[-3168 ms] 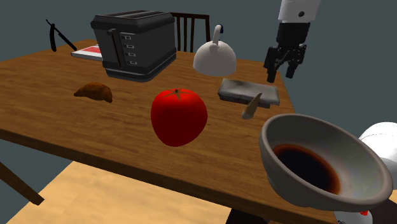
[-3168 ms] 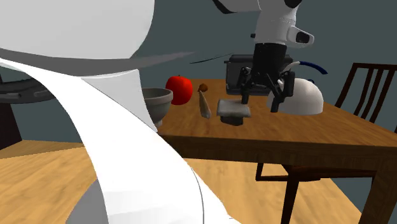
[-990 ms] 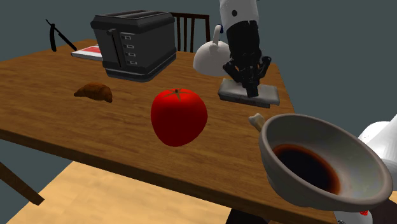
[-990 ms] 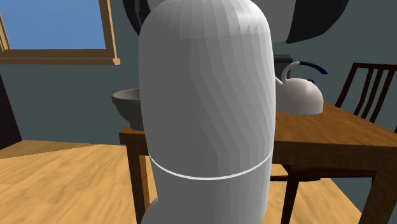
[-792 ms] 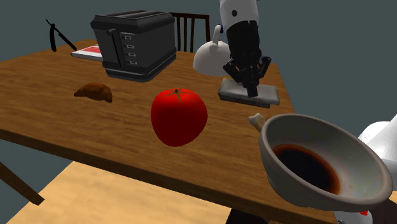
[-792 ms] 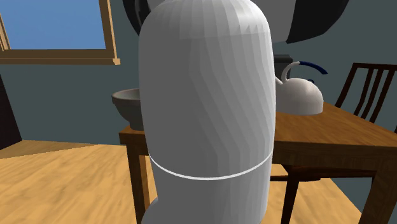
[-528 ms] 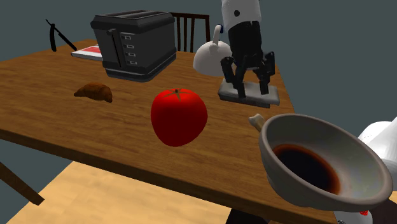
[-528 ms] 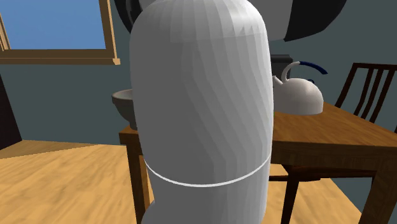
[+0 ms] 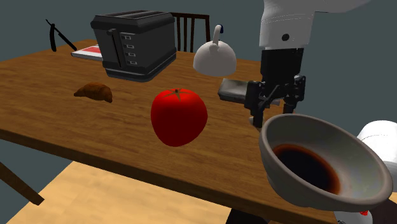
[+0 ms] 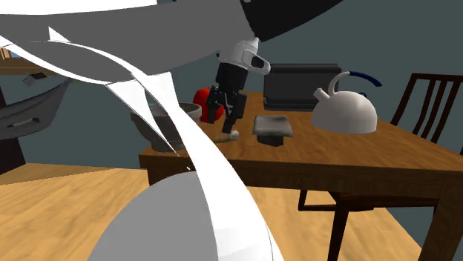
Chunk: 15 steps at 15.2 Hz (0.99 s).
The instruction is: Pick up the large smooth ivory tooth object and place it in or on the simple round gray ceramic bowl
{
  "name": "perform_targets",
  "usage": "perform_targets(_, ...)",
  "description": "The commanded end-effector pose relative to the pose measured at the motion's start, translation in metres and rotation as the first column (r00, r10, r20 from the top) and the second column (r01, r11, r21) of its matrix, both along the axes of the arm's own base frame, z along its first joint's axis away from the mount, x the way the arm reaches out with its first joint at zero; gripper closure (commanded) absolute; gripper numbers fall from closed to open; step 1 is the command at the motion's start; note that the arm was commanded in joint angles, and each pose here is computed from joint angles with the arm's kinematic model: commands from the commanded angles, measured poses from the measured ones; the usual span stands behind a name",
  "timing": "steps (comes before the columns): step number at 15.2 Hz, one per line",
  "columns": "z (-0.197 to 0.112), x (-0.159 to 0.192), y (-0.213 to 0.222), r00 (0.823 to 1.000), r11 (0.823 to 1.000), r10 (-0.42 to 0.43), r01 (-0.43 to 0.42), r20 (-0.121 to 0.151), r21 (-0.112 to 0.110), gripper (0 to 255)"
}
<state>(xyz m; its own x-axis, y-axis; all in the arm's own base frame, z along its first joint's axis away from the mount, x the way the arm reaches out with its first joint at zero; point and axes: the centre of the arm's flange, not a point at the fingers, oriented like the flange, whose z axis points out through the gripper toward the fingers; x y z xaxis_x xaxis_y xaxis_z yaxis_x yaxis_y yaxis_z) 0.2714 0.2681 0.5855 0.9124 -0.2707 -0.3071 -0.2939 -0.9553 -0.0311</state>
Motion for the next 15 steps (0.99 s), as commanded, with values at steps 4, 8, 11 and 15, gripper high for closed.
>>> perform_targets(4,-0.025,-0.011,0.003,1.000,1.000,0.001,-0.001,0.014,-0.001,0)
perform_targets(8,-0.033,-0.013,0.004,1.000,1.000,0.001,-0.001,0.014,-0.001,0)
perform_targets(11,-0.033,-0.013,0.004,1.000,1.000,0.001,-0.001,0.014,-0.001,0)
perform_targets(15,-0.033,-0.013,0.004,1.000,1.000,0.001,-0.001,0.014,-0.001,255)
